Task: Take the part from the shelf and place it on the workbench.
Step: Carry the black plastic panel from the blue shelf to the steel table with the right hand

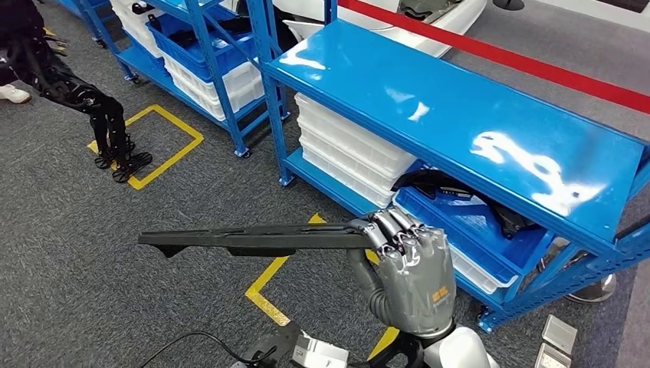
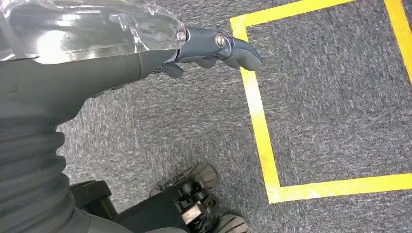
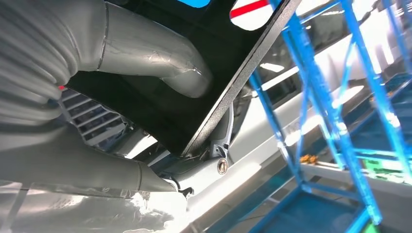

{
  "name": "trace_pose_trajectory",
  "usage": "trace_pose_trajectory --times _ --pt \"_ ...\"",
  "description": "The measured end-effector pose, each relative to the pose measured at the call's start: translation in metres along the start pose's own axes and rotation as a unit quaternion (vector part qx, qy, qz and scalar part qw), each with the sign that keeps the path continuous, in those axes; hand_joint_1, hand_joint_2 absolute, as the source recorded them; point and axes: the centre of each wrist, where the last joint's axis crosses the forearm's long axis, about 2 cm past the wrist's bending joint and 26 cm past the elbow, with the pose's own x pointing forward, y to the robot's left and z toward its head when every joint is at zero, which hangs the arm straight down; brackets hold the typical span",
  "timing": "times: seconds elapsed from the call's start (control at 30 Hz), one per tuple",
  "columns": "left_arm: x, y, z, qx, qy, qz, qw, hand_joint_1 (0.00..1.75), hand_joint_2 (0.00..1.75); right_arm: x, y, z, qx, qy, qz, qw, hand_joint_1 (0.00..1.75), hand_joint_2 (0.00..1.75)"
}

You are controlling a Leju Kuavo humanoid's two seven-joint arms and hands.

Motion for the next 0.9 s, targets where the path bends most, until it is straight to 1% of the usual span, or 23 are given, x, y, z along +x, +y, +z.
trace_pose_trajectory --times 0.9 --pt "0.0002 0.0006 -0.0004 -0.001 -0.001 0.000 1.000 0.00 1.75 -0.0018 0.0011 -0.0013 0.004 -0.003 -0.002 1.000 1.75 1.75"
